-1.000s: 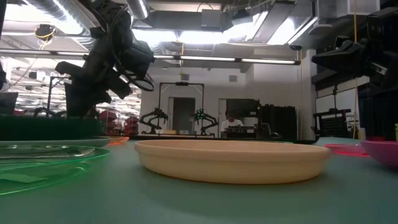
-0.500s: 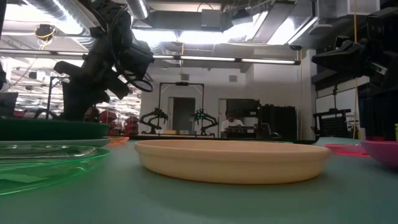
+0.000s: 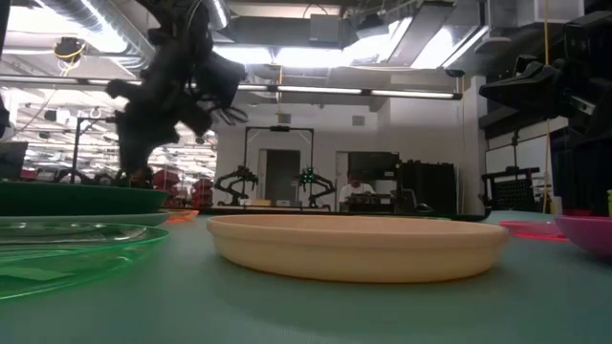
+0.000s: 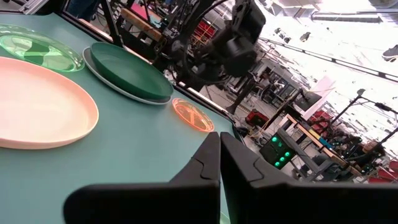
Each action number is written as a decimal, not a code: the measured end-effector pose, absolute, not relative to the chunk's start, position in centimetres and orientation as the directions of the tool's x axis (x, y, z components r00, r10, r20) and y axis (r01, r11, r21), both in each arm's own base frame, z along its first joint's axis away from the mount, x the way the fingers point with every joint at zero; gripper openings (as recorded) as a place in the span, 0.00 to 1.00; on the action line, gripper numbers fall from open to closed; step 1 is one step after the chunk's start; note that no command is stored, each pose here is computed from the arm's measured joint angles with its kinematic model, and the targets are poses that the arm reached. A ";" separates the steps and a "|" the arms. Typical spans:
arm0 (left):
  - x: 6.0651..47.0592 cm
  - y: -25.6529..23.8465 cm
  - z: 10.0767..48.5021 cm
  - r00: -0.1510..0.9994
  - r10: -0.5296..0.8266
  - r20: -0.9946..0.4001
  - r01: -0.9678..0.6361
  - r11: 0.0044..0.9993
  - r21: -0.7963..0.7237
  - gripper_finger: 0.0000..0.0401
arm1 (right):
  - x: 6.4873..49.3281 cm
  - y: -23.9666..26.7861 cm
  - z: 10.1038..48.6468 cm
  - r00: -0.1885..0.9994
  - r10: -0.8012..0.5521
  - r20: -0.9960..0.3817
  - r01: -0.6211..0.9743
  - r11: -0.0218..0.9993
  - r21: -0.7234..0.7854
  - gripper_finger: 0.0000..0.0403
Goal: Stack plastic plates
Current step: Stack the pink plate on top of the green plate
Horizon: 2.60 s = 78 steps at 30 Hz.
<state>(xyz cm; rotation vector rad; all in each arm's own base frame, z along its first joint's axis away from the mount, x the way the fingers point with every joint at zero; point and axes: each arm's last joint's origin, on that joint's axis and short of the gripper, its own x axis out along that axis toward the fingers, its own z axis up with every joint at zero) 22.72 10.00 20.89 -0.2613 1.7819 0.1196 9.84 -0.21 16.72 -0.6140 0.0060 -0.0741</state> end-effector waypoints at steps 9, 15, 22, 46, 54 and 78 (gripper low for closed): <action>25.9 11.4 22.7 0.080 0.014 -0.997 -0.230 0.973 -0.005 0.32 | 9.8 -0.6 17.1 0.979 -0.194 0.060 0.199 0.855 -0.479 0.11; 28.1 12.3 23.2 0.305 0.112 -0.946 -0.234 0.971 0.040 0.32 | 9.7 -0.6 17.4 0.974 -0.217 0.066 0.224 0.882 -0.414 0.27; 29.9 13.1 24.1 0.490 0.194 -0.850 -0.246 0.966 0.079 0.32 | 9.3 -0.6 19.5 0.968 -0.214 0.128 0.248 0.893 -0.375 0.35; 30.5 13.4 24.6 0.550 0.221 -0.805 -0.250 0.964 0.094 0.32 | 12.2 -0.3 25.8 0.985 -0.095 -0.145 0.036 0.930 -0.365 0.35; 30.5 13.4 24.6 0.550 0.221 -0.805 -0.250 0.964 0.094 0.32 | 13.9 0.0 26.4 0.947 -0.002 -0.323 -0.113 0.935 -0.337 0.35; 30.4 13.4 24.6 0.549 0.221 -0.806 -0.250 0.964 0.094 0.32 | 17.6 0.3 21.6 0.734 0.098 -0.672 -0.308 0.930 -0.200 0.35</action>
